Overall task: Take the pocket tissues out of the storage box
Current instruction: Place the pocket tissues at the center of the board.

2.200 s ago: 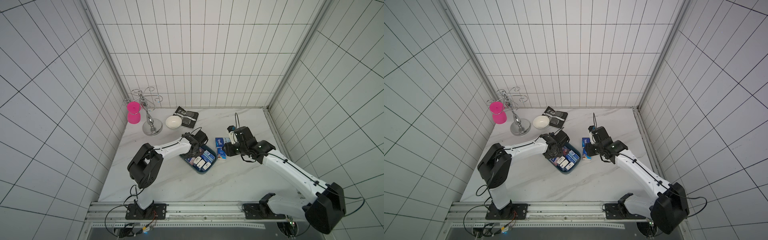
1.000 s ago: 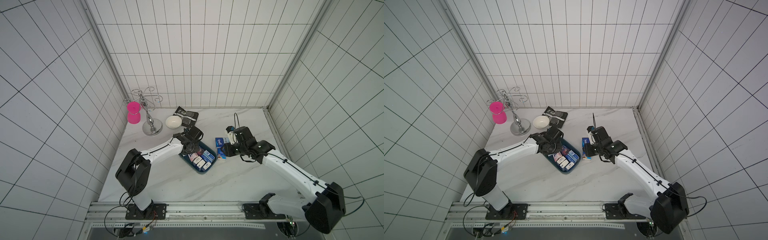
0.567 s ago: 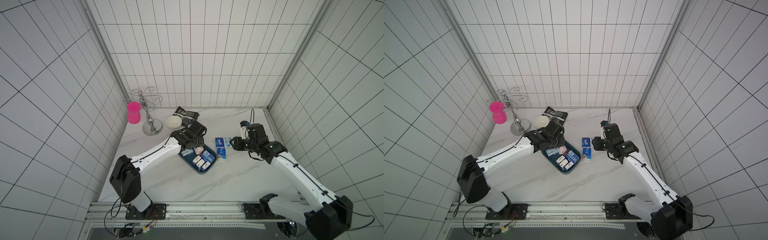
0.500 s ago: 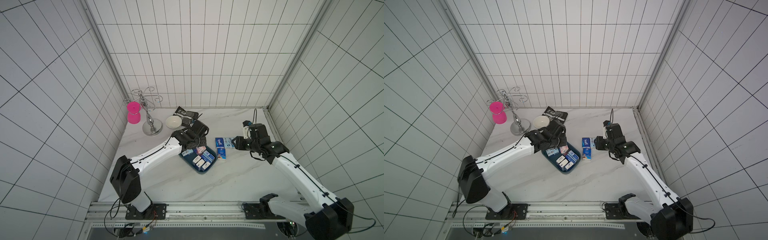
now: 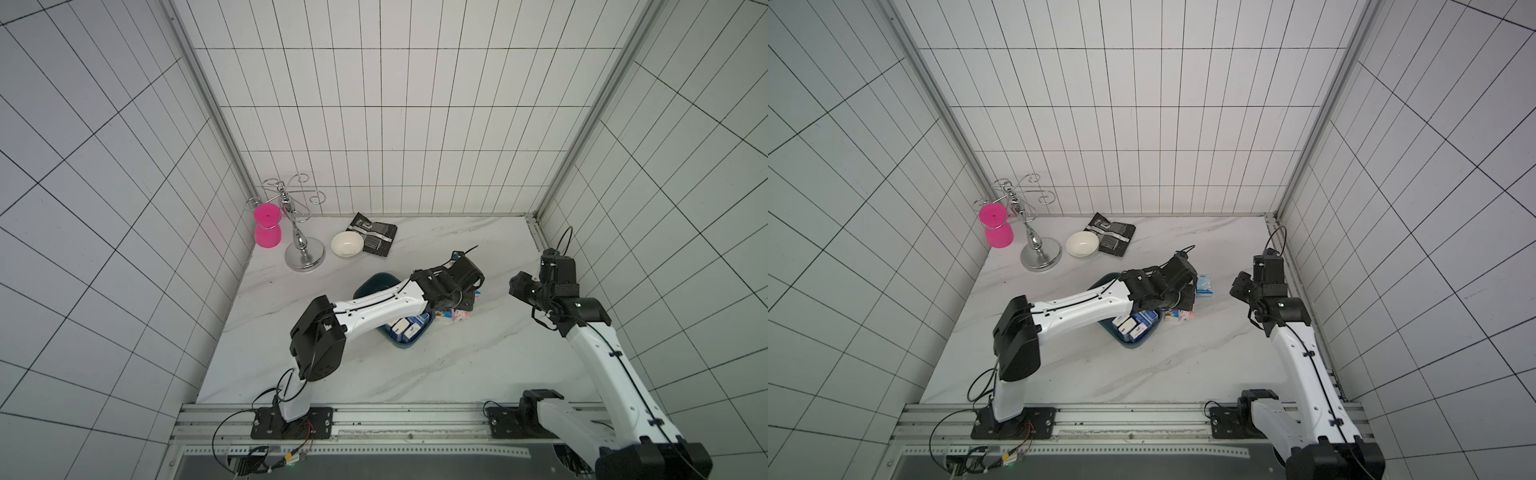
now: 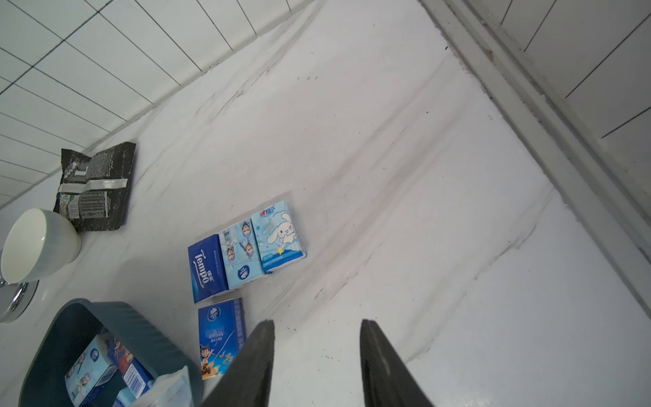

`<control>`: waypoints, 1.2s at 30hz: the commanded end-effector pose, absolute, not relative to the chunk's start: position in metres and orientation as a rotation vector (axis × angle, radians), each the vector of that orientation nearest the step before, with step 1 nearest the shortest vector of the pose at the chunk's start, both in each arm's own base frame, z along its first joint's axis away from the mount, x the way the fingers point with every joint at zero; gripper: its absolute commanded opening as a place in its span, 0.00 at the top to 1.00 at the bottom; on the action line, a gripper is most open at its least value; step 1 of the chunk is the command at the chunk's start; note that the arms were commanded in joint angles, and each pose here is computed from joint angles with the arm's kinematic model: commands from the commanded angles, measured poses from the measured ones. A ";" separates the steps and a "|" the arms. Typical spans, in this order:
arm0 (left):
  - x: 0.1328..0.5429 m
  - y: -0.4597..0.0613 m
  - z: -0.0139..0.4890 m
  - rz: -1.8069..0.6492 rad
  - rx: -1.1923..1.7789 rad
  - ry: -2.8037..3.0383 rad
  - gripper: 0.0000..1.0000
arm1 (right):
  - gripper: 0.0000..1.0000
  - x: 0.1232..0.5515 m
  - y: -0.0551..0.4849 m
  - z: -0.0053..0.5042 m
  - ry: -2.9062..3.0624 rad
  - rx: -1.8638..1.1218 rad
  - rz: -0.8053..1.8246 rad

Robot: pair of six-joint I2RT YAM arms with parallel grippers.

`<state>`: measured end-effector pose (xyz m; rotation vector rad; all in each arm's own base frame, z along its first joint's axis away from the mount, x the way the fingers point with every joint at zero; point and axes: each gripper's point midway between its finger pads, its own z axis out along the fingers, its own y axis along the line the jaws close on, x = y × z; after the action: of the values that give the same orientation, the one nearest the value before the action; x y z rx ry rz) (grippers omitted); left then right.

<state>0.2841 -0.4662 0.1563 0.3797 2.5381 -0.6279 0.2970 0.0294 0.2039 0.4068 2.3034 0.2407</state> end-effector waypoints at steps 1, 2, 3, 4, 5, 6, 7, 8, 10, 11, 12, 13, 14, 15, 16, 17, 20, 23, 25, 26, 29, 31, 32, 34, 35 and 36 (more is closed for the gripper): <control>0.294 -0.490 0.160 -0.682 0.424 2.503 1.00 | 0.56 0.289 0.014 0.205 2.299 0.459 0.169; 0.296 -0.493 0.157 -0.676 0.432 2.503 1.00 | 0.56 0.289 0.013 0.207 2.295 0.459 0.165; 0.298 -0.496 0.153 -0.671 0.441 2.503 1.00 | 0.56 0.288 0.012 0.207 2.293 0.457 0.163; 0.299 -0.499 0.148 -0.665 0.450 2.504 1.00 | 0.56 0.288 0.013 0.207 2.295 0.453 0.167; 0.301 -0.502 0.145 -0.664 0.458 2.503 1.00 | 0.56 0.288 0.014 0.206 2.299 0.450 0.178; 0.302 -0.504 0.139 -0.661 0.467 2.506 1.00 | 0.56 0.288 0.017 0.204 2.309 0.441 0.191; 0.303 -0.506 0.133 -0.650 0.471 2.513 1.00 | 0.56 0.288 0.019 0.201 2.317 0.435 0.203; 0.306 -0.505 0.126 -0.627 0.463 2.520 1.00 | 0.56 0.288 0.020 0.198 2.324 0.430 0.212; 0.310 -0.502 0.113 -0.584 0.452 2.538 1.00 | 0.56 0.289 0.023 0.194 2.335 0.421 0.224; 0.312 -0.501 0.108 -0.568 0.445 2.544 1.00 | 0.56 0.288 0.023 0.191 2.342 0.419 0.226; 0.313 -0.499 0.104 -0.550 0.437 2.550 1.00 | 0.56 0.288 0.024 0.190 2.345 0.415 0.226; 0.314 -0.498 0.101 -0.535 0.429 2.556 1.00 | 0.56 0.288 0.024 0.188 2.347 0.412 0.223; 0.314 -0.497 0.098 -0.527 0.425 2.560 1.00 | 0.56 0.288 0.022 0.185 2.350 0.413 0.213; 0.315 -0.497 0.097 -0.527 0.421 2.561 1.00 | 0.56 0.289 0.022 0.183 2.355 0.412 0.204; 0.315 -0.497 0.093 -0.523 0.420 2.566 1.00 | 0.56 0.289 0.021 0.181 2.363 0.412 0.192; 0.315 -0.497 0.091 -0.520 0.417 2.571 1.00 | 0.56 0.289 0.020 0.179 2.372 0.409 0.186; 0.315 -0.498 0.081 -0.532 0.415 2.597 0.96 | 0.55 0.287 0.018 0.175 2.385 0.407 0.168; 0.313 -0.500 0.078 -0.599 0.417 2.634 0.81 | 0.54 0.286 0.019 0.175 2.389 0.398 0.173; 0.314 -0.499 0.087 -0.622 0.408 2.621 0.71 | 0.54 0.285 0.022 0.172 2.404 0.386 0.184; 0.313 -0.499 0.097 -0.647 0.417 2.598 0.66 | 0.54 0.285 0.023 0.170 2.414 0.378 0.190; 0.312 -0.500 0.133 -0.765 0.416 2.529 0.60 | 0.54 0.285 0.028 0.164 2.452 0.358 0.209; 0.312 -0.494 0.155 -0.832 0.384 2.504 0.60 | 0.54 0.285 0.032 0.161 2.467 0.358 0.234; 0.313 -0.488 0.164 -0.846 0.368 2.493 0.60 | 0.54 0.284 0.034 0.160 2.469 0.354 0.249; 0.316 -0.472 0.184 -0.846 0.336 2.458 0.60 | 0.54 0.283 0.039 0.157 2.481 0.349 0.271; 0.318 -0.461 0.189 -0.825 0.315 2.446 0.60 | 0.54 0.281 0.044 0.154 2.495 0.341 0.290; 0.319 -0.450 0.193 -0.798 0.301 2.435 0.60 | 0.54 0.279 0.050 0.150 2.510 0.331 0.312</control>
<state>0.3082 -0.4634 0.1457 0.3570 2.5519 -0.7402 0.2892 0.0379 0.1663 0.3501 2.4459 0.2614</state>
